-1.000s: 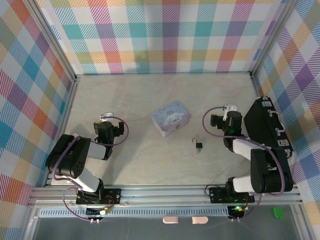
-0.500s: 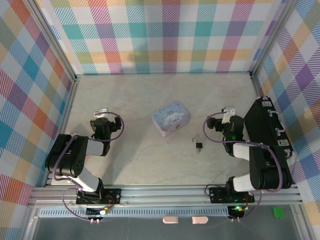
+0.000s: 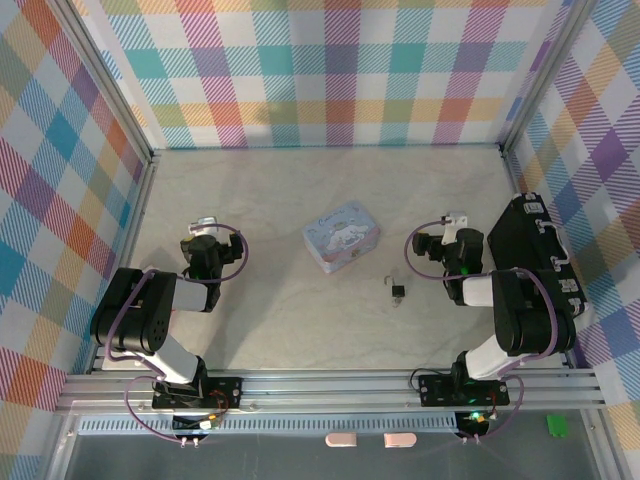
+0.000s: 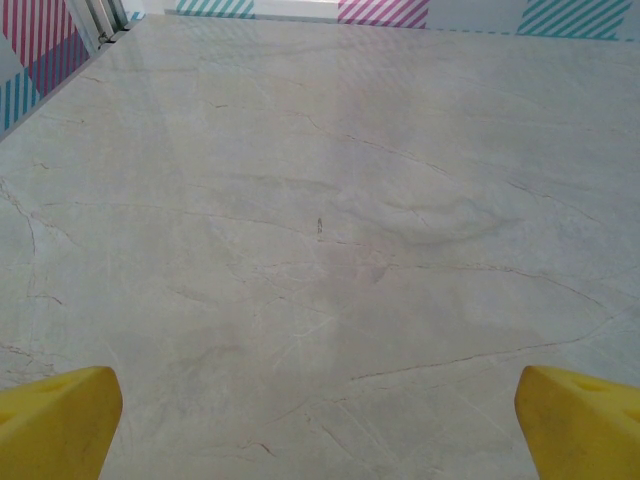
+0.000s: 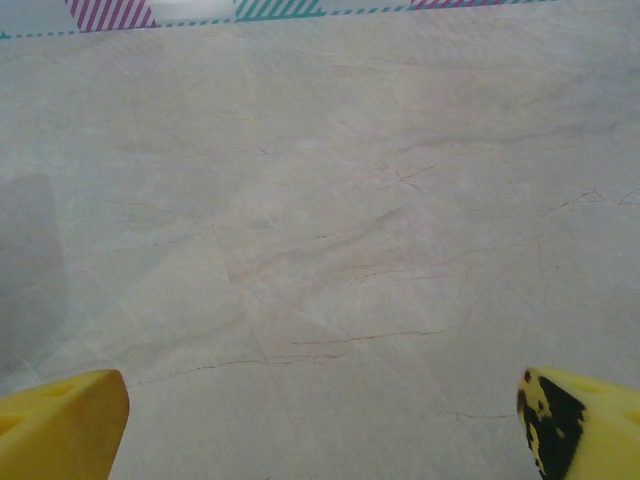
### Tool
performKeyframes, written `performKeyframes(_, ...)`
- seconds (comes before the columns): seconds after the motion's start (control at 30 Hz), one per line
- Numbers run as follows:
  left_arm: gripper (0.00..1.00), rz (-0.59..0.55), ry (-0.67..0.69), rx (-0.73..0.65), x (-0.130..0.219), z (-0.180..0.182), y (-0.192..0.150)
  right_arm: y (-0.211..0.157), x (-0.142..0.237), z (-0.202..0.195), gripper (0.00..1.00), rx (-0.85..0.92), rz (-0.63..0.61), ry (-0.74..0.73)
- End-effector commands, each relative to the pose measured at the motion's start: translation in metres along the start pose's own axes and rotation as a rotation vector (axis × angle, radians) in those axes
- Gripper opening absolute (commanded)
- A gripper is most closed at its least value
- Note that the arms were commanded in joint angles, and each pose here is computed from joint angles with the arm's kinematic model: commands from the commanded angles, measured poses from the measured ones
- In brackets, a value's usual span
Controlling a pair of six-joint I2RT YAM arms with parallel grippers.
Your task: Unlock a padlock with a key
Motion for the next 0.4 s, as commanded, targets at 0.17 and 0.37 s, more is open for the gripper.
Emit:
performKeyframes(0.17,1.00,-0.015,-0.004,0.017,-0.0010,-0.0001,0.0057,0.0118,-0.0003,-0.0011,0.99,-0.006,-0.039,-0.002)
performKeyframes(0.37,1.00,-0.016,-0.004,0.018,-0.0011,-0.0002,0.0060,0.0115,0.0000,-0.0007,0.99,-0.004,-0.039,-0.002)
Point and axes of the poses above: each hand's point on the last joint's axis, 136 mm out from that joint toward the fingers, its own x axis back along the fingers, its own z axis along the line the jaws close on, y = z × x, the point moved 6 cm from there along x, back along the fingers
